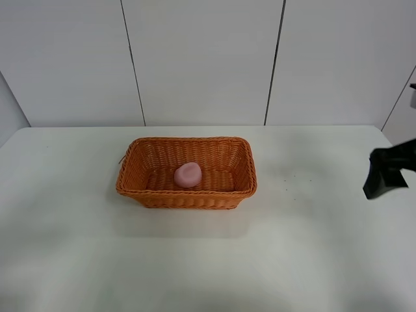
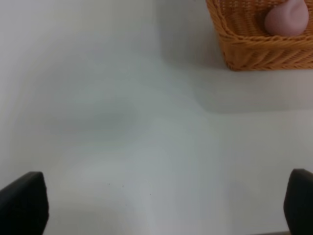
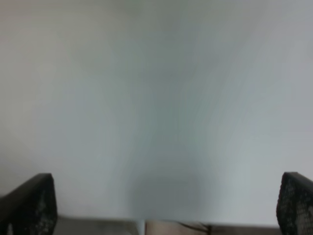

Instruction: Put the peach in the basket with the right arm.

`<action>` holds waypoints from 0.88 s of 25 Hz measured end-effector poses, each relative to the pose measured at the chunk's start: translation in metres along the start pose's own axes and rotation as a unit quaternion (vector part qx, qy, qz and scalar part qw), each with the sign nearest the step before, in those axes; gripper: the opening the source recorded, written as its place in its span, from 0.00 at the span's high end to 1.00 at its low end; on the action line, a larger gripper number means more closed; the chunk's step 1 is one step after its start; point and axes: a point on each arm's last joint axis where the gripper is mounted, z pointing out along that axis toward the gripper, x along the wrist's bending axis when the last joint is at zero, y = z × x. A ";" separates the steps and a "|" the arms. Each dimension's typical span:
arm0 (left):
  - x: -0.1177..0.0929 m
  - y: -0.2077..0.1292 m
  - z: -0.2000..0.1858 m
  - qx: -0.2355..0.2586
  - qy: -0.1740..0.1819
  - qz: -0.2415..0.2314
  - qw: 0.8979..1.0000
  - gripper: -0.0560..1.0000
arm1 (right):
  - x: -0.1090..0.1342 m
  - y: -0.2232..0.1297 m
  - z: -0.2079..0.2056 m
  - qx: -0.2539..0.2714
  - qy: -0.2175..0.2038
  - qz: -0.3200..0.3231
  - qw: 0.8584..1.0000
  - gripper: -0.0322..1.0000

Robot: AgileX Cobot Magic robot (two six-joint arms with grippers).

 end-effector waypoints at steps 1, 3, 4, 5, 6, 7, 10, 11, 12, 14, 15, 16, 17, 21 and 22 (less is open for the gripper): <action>0.000 0.000 0.000 0.000 0.000 0.000 1.000 0.01 | -0.001 -0.017 0.000 -0.001 0.000 -0.003 1.000 0.30; 0.000 0.000 0.000 0.000 0.000 0.000 1.000 0.01 | -0.002 -0.046 0.000 -0.023 0.000 -0.005 1.000 0.30; 0.000 0.000 0.000 0.000 0.000 0.000 1.000 0.01 | -0.002 -0.061 0.000 -0.041 0.000 -0.006 0.999 0.30; 0.000 0.000 0.000 0.000 0.000 0.000 1.000 0.01 | -0.002 -0.074 0.001 -0.066 0.000 -0.006 0.998 0.30; 0.000 0.000 0.000 0.000 0.000 0.000 1.000 0.01 | -0.003 -0.084 0.001 -0.089 0.001 -0.007 0.996 0.30; 0.000 0.000 0.000 0.000 0.000 0.000 1.000 0.01 | -0.003 -0.096 0.002 -0.114 0.001 -0.007 0.993 0.30; 0.000 0.000 0.000 0.000 0.000 0.000 1.000 0.01 | -0.004 -0.128 0.002 -0.184 0.002 -0.008 0.983 0.30; 0.000 0.000 0.000 0.000 0.000 0.000 1.000 0.01 | -0.004 -0.138 0.002 -0.203 0.002 -0.009 0.979 0.30; 0.000 0.000 0.000 0.000 0.000 0.000 1.000 0.01 | -0.005 -0.147 0.002 -0.224 0.003 -0.009 0.975 0.30; 0.000 0.000 0.000 0.000 0.000 0.000 1.000 0.01 | -0.005 -0.159 -0.004 -0.266 0.003 -0.010 0.964 0.30; 0.000 0.000 0.000 0.000 0.000 0.000 1.000 0.01 | -0.005 -0.164 -0.007 -0.286 0.004 -0.010 0.958 0.30; 0.000 0.000 0.000 0.000 0.000 0.000 1.000 0.01 | -0.005 -0.170 -0.010 -0.305 0.004 -0.011 0.952 0.30; 0.000 0.000 0.000 0.000 0.000 0.000 1.000 0.01 | -0.005 -0.174 -0.012 -0.320 0.004 -0.011 0.947 0.30; 0.000 0.000 0.000 0.000 0.000 0.000 1.000 0.01 | -0.006 -0.192 -0.019 -0.381 0.005 -0.012 0.924 0.30; 0.000 0.000 0.000 0.000 0.000 0.000 1.000 0.01 | -0.006 -0.197 -0.021 -0.397 0.005 -0.012 0.918 0.30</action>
